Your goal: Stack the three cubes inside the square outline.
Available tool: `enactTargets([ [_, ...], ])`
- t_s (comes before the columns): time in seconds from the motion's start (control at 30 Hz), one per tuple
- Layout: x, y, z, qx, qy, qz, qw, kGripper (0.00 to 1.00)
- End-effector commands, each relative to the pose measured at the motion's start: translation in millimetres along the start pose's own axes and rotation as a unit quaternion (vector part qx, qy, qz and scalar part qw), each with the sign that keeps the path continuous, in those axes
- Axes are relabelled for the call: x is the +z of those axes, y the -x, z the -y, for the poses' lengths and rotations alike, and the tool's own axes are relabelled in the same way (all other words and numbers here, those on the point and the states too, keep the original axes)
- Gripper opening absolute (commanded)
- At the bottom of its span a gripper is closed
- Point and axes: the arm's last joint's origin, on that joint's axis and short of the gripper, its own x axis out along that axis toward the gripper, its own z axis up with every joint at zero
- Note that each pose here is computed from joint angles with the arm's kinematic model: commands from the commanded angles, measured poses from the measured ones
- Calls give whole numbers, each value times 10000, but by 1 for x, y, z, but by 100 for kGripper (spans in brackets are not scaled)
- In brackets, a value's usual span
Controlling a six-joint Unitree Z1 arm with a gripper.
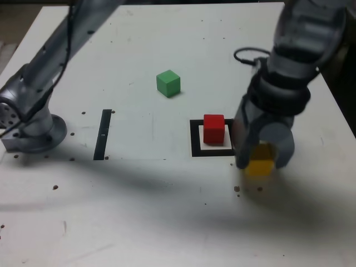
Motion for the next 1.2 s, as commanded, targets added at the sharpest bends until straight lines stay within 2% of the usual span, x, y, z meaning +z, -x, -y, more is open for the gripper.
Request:
enactTargets([
  [0.0,-15,14,-3,33,-68,71,9999,30],
  [0.2,-46,32,-11,93,-282,140,9995,30],
  [0.43,-69,38,-27,100,-558,130,9983,30],
  [0.7,-74,36,-54,204,-679,80,9975,30],
  [1.17,-72,28,-93,160,-520,44,9985,30],
])
